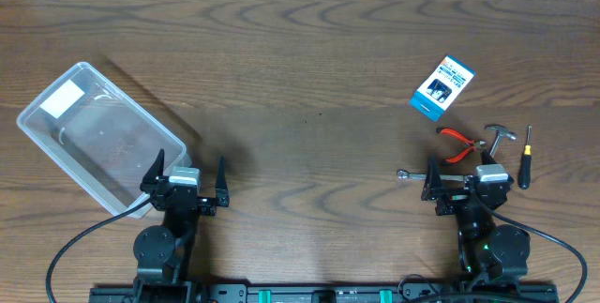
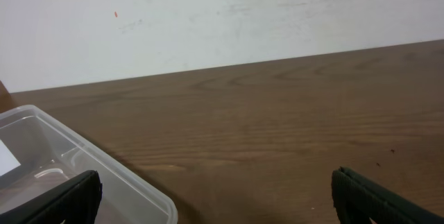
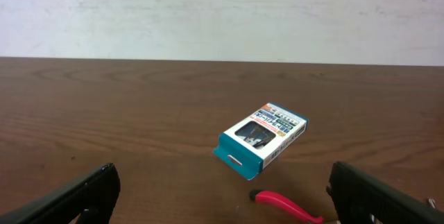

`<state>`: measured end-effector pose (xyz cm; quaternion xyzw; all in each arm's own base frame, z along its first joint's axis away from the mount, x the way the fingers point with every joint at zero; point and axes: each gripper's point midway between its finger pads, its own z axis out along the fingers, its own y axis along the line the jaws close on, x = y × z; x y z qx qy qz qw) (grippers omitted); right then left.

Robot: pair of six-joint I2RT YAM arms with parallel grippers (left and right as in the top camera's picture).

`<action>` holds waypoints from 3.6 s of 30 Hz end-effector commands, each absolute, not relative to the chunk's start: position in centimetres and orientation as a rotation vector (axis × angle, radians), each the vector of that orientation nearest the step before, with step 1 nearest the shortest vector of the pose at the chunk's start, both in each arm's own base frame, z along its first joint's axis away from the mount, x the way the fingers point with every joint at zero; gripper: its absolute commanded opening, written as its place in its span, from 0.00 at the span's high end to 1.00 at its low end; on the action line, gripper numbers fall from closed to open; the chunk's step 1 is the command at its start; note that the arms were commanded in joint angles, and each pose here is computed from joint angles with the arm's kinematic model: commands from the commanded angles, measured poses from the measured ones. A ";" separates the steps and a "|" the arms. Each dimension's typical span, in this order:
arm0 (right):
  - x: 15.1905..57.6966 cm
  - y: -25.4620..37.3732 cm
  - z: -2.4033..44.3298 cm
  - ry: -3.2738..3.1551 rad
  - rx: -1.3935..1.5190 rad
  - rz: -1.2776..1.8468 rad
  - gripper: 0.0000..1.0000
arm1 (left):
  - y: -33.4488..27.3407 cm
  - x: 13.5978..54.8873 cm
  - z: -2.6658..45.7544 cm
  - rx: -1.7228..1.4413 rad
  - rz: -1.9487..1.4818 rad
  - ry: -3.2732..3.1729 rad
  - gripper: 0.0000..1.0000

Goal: Pack container

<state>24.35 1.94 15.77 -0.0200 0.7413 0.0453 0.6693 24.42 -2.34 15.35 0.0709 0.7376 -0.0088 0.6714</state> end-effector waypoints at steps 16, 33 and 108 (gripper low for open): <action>24.3 2.3 15.6 1.670 -0.071 0.104 0.01 | -2.7 24.3 13.9 0.171 -0.049 1.708 0.02; 24.3 2.3 15.6 1.670 -0.071 0.104 0.01 | -2.7 24.3 13.9 0.171 -0.049 1.708 0.02; 33.7 9.5 21.6 2.475 -0.084 0.645 0.78 | 10.5 33.5 15.6 -0.732 0.273 2.728 0.78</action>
